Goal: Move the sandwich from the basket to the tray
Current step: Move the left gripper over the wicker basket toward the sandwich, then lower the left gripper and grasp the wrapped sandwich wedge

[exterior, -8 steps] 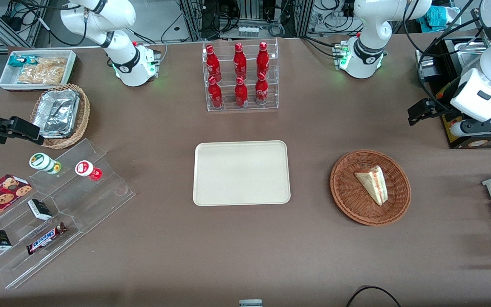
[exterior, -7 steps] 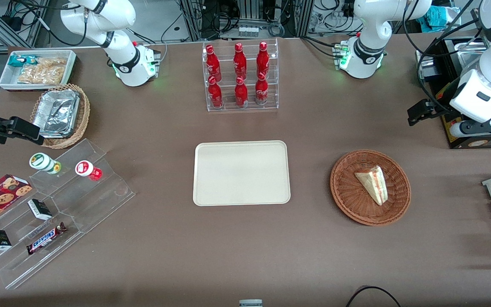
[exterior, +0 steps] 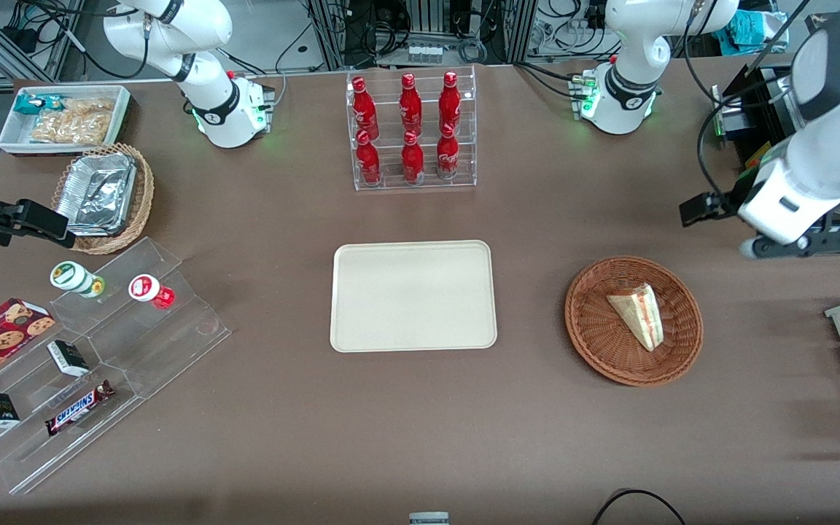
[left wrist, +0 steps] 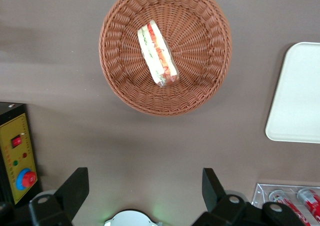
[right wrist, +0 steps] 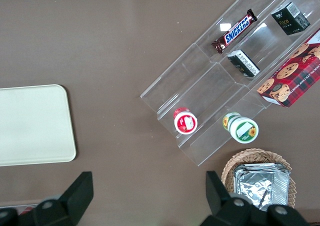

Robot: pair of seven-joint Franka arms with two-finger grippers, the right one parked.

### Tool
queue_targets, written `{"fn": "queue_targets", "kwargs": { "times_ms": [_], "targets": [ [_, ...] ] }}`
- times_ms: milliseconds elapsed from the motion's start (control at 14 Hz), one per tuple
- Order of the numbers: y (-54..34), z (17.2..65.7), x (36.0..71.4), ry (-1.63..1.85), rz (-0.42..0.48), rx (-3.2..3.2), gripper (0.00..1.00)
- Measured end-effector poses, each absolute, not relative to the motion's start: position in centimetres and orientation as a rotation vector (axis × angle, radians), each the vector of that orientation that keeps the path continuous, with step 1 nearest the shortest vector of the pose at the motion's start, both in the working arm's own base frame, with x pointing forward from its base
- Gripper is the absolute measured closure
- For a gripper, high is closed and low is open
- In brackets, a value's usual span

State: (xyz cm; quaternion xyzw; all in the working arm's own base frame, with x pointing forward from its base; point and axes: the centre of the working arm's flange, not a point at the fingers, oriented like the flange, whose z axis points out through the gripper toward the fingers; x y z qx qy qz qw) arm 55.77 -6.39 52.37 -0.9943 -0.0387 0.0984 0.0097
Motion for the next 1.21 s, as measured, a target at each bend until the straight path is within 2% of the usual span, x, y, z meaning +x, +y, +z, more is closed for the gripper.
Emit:
{"fn": "queue_targets", "kwargs": {
  "times_ms": [214, 571, 857, 1214],
  "targets": [
    [-6.4, 46.5, 57.0, -0.113, 0.268, -3.099, 0.00],
    [-6.3, 38.4, 55.6, -0.153, 0.170, -3.112, 0.00],
    [-6.3, 34.7, 55.3, -0.524, 0.071, -3.084, 0.00],
    [-6.5, 29.9, 56.4, -0.813, 0.024, -3.041, 0.00]
  ]
}}
